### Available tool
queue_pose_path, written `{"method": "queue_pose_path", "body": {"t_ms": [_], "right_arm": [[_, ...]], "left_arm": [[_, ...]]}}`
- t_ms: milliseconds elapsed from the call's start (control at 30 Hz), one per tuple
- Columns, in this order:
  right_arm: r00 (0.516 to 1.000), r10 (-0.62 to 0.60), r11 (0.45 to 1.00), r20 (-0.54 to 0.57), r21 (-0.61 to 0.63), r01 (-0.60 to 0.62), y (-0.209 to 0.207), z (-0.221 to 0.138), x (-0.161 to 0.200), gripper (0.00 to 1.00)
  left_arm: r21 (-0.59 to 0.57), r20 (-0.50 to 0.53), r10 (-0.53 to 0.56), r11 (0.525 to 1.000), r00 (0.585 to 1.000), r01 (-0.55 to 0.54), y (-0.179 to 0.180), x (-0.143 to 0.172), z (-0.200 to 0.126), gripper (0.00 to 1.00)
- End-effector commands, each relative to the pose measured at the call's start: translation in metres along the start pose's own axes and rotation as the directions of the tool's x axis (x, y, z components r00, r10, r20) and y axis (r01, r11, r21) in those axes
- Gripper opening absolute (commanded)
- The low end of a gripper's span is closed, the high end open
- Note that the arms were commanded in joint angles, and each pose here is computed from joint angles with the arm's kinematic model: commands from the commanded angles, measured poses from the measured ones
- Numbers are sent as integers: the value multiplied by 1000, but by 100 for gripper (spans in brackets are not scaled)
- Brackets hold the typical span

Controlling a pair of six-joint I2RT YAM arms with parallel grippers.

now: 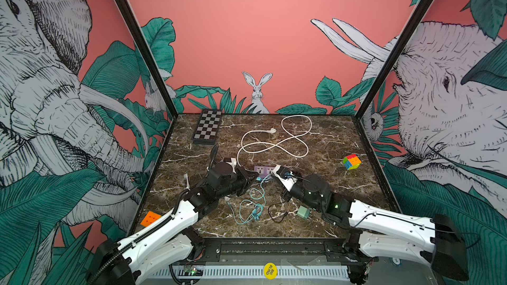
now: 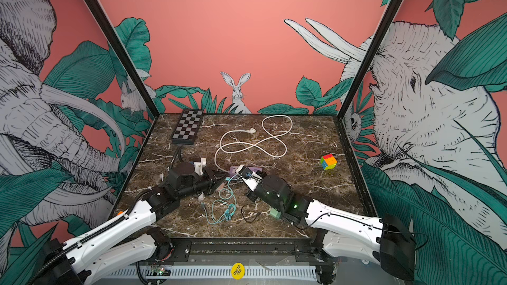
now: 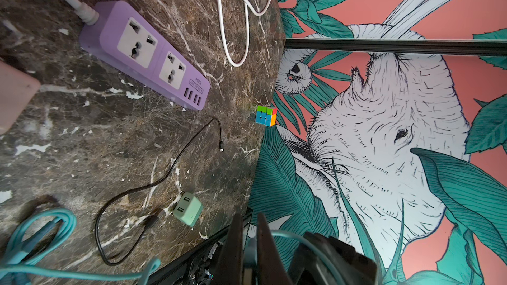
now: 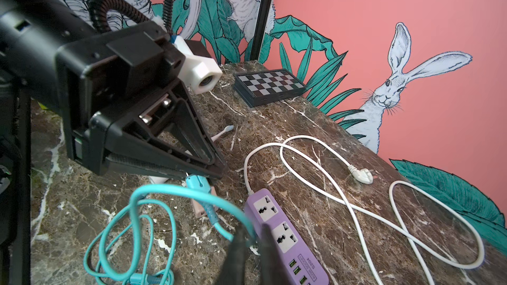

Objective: Charge the electric toothbrush
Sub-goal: Pick up the charging cable from the center of the board.

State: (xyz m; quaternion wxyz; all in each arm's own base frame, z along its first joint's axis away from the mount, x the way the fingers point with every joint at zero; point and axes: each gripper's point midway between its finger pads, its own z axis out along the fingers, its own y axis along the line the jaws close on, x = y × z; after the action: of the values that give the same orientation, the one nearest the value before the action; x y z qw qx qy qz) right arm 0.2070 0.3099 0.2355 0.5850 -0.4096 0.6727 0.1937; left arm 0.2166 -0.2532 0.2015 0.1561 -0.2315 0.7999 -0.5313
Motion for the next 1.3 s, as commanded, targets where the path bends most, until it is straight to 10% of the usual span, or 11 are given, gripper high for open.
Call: {"method": "queue_pose_path", "body": {"t_ms": [0,200,367,567,733,900,1267], "right_arm": [[996,43,999,78,10,-44,-4,-11,-21,51],[974,181,960,138,188,-205,-44,-47,-18,99],[851,483,828,205,208,-520,-82,-90,-3,99],[669,732,681,125,-100,-726,-76,-95,-25,99],[500,863,451,-69,-340,-825,-72,-60,-46,99],[491,861,359,-132,-525,-772,-64,-40,-75,93],[604,780,383,-167,-636,-670,-16,-40,-91,80]], "left_arm": [[27,19,1,1000,1000,-1,-7,-2,-6,0],[40,44,8,999,999,-10,-11,-5,-10,0],[52,25,56,997,998,-57,-22,-5,-12,0],[45,-51,273,962,961,-271,-50,-3,-25,0],[75,-55,479,877,876,-474,-80,4,-45,0],[184,-35,567,813,823,-553,-99,12,-50,0],[276,33,620,748,784,-603,-114,13,-46,0]]}}
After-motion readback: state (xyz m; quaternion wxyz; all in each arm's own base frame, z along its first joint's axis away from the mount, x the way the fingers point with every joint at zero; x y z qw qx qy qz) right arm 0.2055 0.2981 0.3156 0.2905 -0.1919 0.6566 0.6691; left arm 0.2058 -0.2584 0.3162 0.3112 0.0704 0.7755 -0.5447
